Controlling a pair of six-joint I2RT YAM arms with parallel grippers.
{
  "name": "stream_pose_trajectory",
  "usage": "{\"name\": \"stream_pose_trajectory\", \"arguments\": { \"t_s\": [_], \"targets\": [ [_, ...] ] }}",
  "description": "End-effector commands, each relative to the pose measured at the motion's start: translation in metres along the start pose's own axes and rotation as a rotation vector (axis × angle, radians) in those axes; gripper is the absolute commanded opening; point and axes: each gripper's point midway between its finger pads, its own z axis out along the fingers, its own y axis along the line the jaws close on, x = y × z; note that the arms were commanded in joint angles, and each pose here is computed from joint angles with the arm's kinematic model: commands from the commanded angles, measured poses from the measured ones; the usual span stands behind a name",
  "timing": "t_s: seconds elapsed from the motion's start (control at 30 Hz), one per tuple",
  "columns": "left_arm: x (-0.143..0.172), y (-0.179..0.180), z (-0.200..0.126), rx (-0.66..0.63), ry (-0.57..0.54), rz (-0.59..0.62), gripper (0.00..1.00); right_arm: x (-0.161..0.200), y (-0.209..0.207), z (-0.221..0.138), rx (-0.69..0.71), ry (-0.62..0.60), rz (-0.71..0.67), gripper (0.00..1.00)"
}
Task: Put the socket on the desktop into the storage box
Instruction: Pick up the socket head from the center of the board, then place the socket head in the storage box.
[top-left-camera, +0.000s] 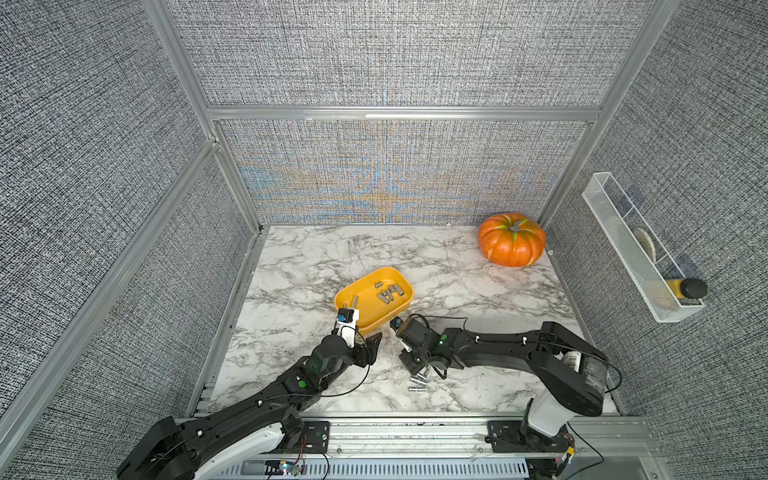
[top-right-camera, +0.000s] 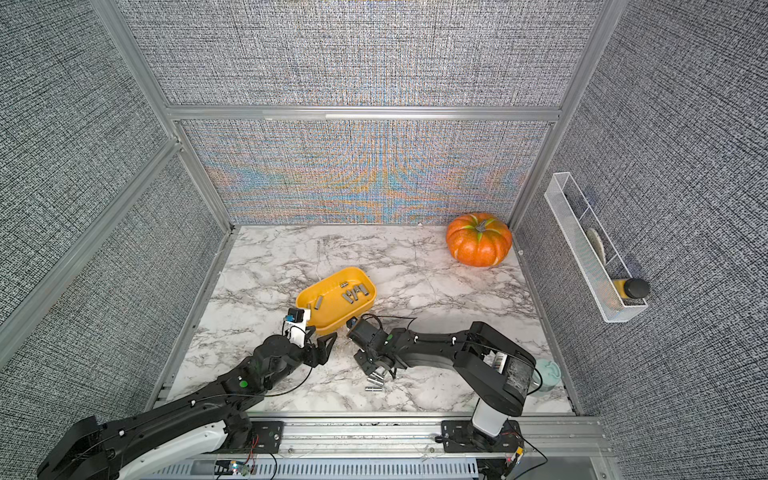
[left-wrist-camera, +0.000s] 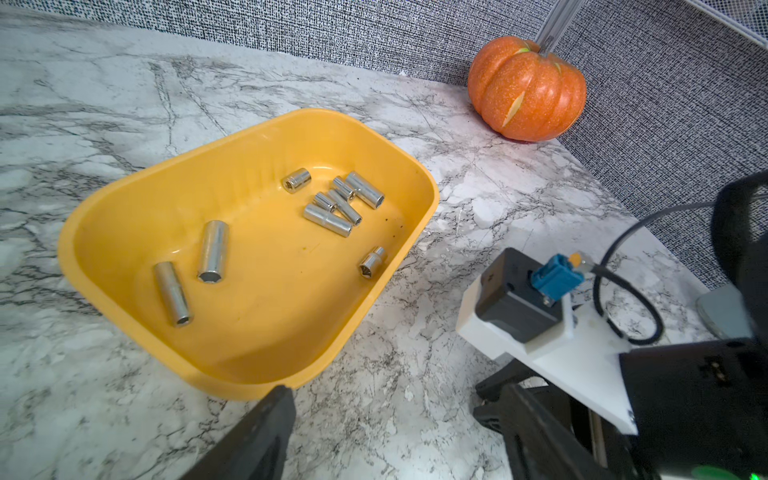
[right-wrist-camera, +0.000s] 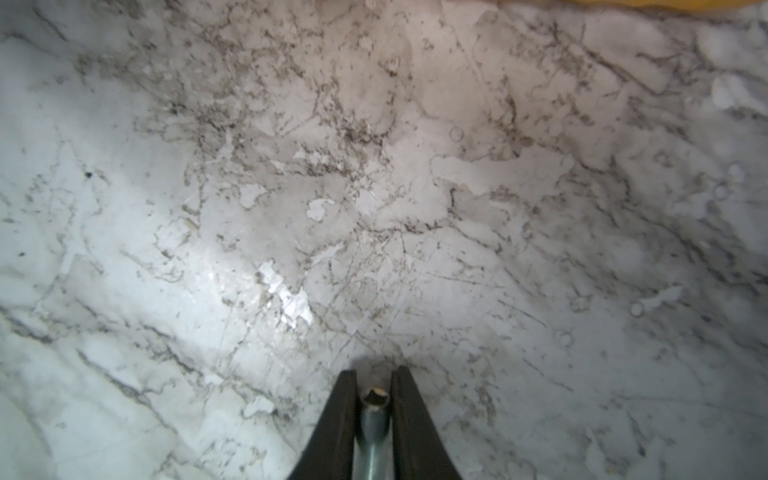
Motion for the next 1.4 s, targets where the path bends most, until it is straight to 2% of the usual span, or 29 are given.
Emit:
{"name": "stream_pose_trajectory", "arguments": {
  "t_s": [0.0, 0.3, 0.5, 0.63, 0.83, 0.93, 1.03, 1.17, 1.37],
  "targets": [
    [-0.006, -0.001, -0.001, -0.004, -0.02, 0.004, 0.82, 0.007, -0.001, 0.003, 0.006, 0.03, -0.005, 0.17],
    [-0.006, 0.0, -0.001, -0.005, -0.02, 0.004, 0.82, -0.004, 0.005, 0.0, -0.028, -0.001, 0.012, 0.09],
    [-0.008, -0.001, -0.002, -0.001, -0.025, -0.002, 0.82, -0.033, 0.005, -0.011, -0.076, -0.082, 0.076, 0.02],
    [-0.009, -0.002, -0.004, 0.004, -0.034, -0.008, 0.82, -0.061, 0.003, -0.041, -0.089, -0.218, 0.131, 0.0],
    [-0.013, -0.003, -0.008, 0.016, -0.057, -0.018, 0.82, -0.105, -0.027, -0.098, -0.034, -0.485, 0.286, 0.0],
    [-0.014, -0.003, -0.01, 0.021, -0.06, -0.021, 0.82, -0.134, -0.033, -0.108, -0.038, -0.547, 0.306, 0.0],
    [-0.016, -0.003, -0.011, 0.021, -0.067, -0.023, 0.82, -0.164, -0.036, -0.098, -0.02, -0.546, 0.295, 0.0],
    [-0.017, -0.003, -0.013, 0.022, -0.073, -0.024, 0.82, -0.197, -0.038, -0.065, -0.002, -0.515, 0.284, 0.0],
    [-0.019, -0.003, -0.015, 0.025, -0.085, -0.026, 0.82, -0.229, -0.047, -0.016, -0.037, -0.457, 0.305, 0.0]
  ]
}}
